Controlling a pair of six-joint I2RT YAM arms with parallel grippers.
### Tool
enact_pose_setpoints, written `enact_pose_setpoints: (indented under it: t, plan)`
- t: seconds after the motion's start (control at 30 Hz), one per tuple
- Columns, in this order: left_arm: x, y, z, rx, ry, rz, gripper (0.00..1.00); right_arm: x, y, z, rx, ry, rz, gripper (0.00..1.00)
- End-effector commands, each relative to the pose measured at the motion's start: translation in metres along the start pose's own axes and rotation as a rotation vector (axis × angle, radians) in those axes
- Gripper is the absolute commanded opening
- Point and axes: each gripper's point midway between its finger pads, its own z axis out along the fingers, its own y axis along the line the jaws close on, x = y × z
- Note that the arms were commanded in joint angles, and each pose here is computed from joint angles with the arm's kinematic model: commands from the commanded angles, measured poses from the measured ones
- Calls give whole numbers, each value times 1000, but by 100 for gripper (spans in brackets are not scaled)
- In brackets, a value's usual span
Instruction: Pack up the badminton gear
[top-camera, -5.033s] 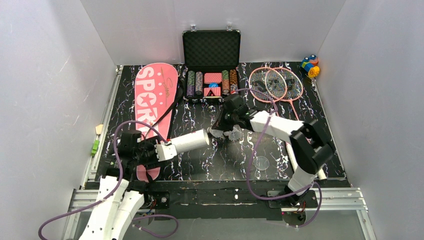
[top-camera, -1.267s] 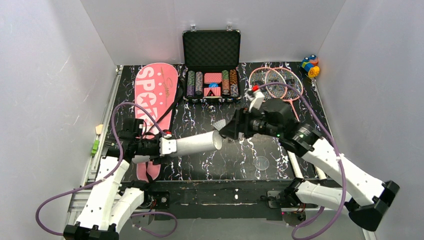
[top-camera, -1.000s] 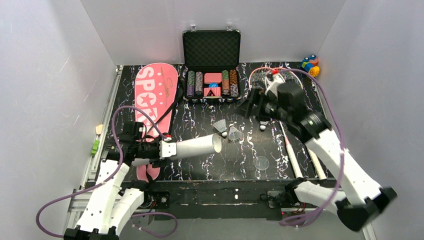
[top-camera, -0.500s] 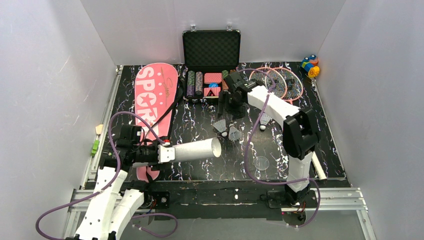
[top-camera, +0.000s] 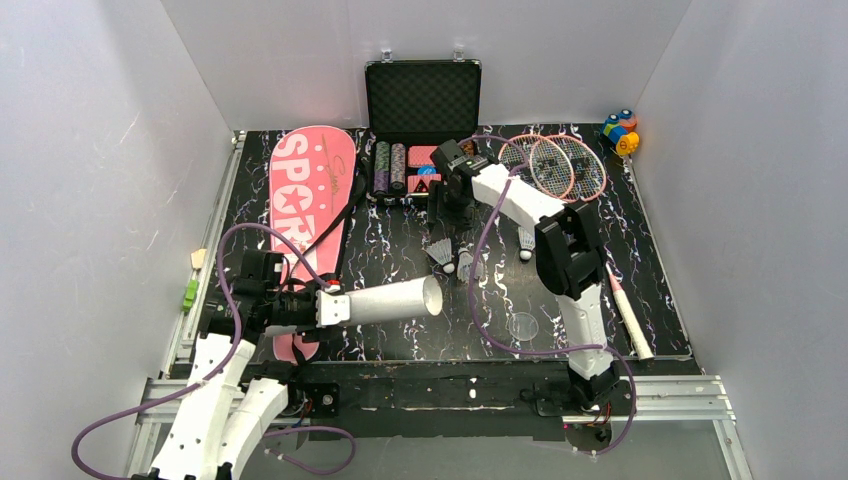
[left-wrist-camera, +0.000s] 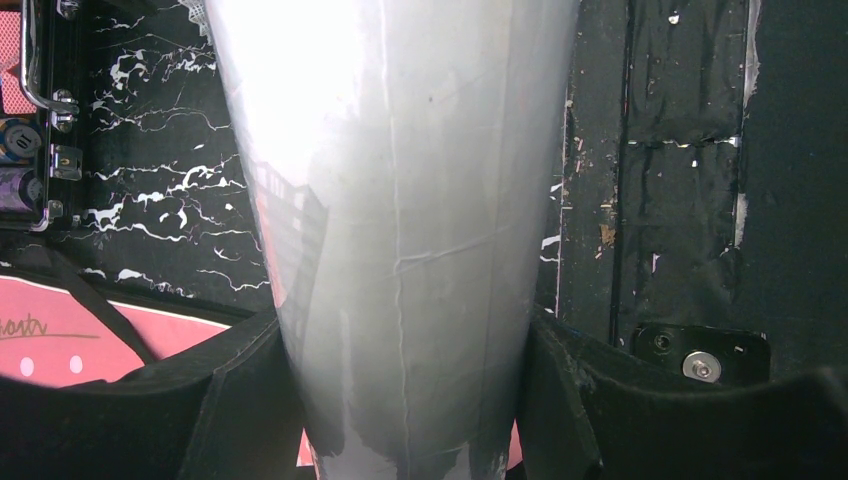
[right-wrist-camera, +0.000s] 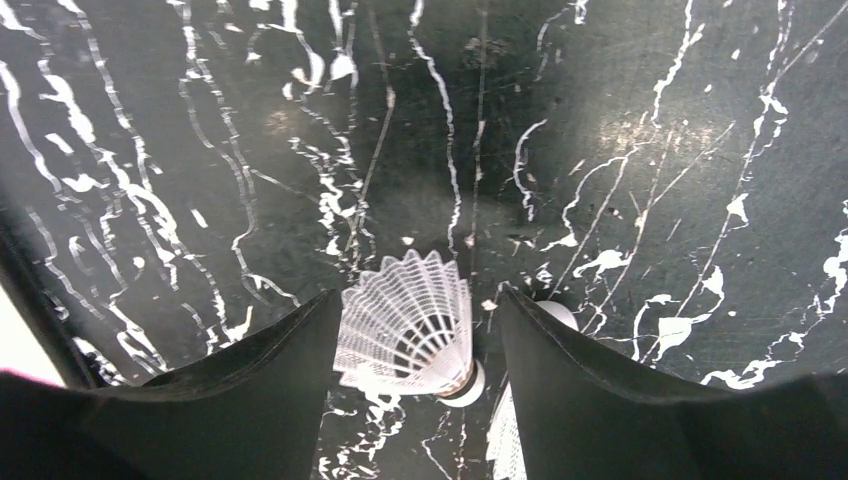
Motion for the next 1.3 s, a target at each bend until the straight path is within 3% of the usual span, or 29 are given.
enact_pose_setpoints:
  t: [0.0,0.23,0.53,0.8,1.07,1.27]
  plan:
    - [-9,-1,0,-1,-48,23,46,-1,-9,-5,53,-15,-3,67]
    - [-8,1,0,-7,-41,29,46,9,-14,1,57,4,-10,50]
    - [-8,1,-2,-8,-35,40,46,20,-21,1,64,15,-18,44]
    - [-8,1,-3,-12,-29,47,46,15,-13,-22,15,-25,-16,4]
    - [-10,4,-1,-10,-45,31,46,12,5,-99,-146,-146,-1,1]
    - [-15,14,2,-33,-71,-23,46,25,-3,-194,-317,-373,48,1]
